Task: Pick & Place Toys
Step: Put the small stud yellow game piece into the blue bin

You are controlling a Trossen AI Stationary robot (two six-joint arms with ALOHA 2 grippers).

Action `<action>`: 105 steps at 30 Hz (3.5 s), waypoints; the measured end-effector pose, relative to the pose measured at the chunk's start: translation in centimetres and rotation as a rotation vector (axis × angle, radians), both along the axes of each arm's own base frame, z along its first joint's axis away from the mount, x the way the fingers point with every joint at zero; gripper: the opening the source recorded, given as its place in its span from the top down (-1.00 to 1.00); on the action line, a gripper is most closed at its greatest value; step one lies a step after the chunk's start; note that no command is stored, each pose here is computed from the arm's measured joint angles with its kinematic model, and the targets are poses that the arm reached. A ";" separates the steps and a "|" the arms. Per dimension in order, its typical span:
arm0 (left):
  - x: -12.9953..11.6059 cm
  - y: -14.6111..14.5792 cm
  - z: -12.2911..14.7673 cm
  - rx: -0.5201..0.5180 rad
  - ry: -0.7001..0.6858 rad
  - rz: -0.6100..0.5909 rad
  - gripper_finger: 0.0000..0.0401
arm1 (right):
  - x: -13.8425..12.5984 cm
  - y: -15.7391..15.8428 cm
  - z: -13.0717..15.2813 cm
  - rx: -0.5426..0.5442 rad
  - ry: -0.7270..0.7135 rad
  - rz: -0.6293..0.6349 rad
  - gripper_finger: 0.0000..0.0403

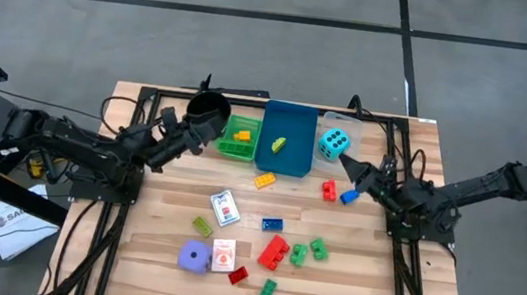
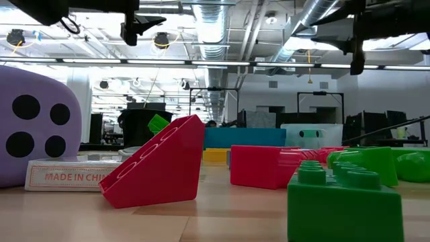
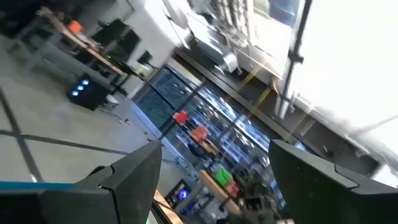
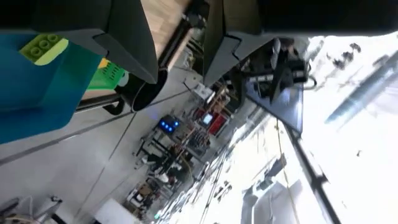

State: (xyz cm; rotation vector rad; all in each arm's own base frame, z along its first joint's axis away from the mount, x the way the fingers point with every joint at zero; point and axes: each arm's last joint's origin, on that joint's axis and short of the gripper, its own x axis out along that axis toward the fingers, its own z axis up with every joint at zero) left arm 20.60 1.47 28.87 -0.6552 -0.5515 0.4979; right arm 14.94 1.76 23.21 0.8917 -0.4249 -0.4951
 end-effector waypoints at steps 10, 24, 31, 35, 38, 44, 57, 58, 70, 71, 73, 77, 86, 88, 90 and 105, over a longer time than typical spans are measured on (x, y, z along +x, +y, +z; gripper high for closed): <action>2.2 -0.8 -0.3 0.079 0.425 -0.449 -0.40 | 0.7 -0.1 -0.1 0.109 -0.098 0.005 0.38; 3.6 -1.5 -3.1 0.056 0.895 -0.515 -0.19 | 3.2 0.7 -2.3 0.155 -0.047 0.161 0.38; 7.3 -3.3 -8.2 0.039 1.024 -0.572 -0.17 | 4.1 0.2 -3.0 0.133 -0.003 0.287 0.38; 9.4 -3.6 -10.5 0.076 1.007 -0.564 -0.20 | 4.2 0.0 -3.1 0.144 -0.003 0.387 0.38; 10.2 -3.5 -11.6 0.104 1.014 -0.526 -0.22 | 4.3 0.1 -3.1 0.135 0.004 0.484 0.38; 10.5 -3.1 -13.6 0.142 1.118 -0.382 -0.26 | 4.4 0.3 -3.1 0.126 0.013 0.579 0.38; 11.5 -2.8 -17.1 0.176 1.187 -0.328 -0.27 | 4.3 0.5 -3.0 0.132 0.004 0.588 0.38; 11.5 -2.7 -17.2 0.173 1.188 -0.324 -0.27 | 4.3 0.5 -3.0 0.132 0.004 0.588 0.38; 11.7 -0.7 -17.4 0.146 1.182 -0.208 -0.27 | 4.3 0.5 -3.0 0.132 0.004 0.589 0.38; 11.7 -0.7 -17.4 0.151 1.185 -0.212 -0.27 | 4.3 0.5 -3.0 0.132 0.005 0.588 0.38; 11.7 -0.8 -17.4 0.166 1.184 -0.245 -0.27 | 4.3 0.5 -3.0 0.128 0.006 0.588 0.38; 11.8 -1.0 -17.4 0.169 1.180 -0.287 -0.27 | 4.3 0.5 -3.1 0.126 0.014 0.588 0.38; 11.8 -0.9 -17.3 0.170 1.173 -0.286 -0.27 | 4.3 0.5 -3.1 0.123 0.017 0.587 0.38; 11.8 -0.9 -17.3 0.170 1.170 -0.286 -0.27 | 4.3 0.5 -3.1 0.123 0.017 0.587 0.38; 11.8 -0.9 -17.3 0.170 1.171 -0.286 -0.27 | 4.3 0.5 -3.1 0.123 0.017 0.587 0.38; 12.2 -0.9 -18.3 0.161 1.185 -0.295 -0.27 | 4.3 0.5 -3.1 0.108 0.022 0.584 0.38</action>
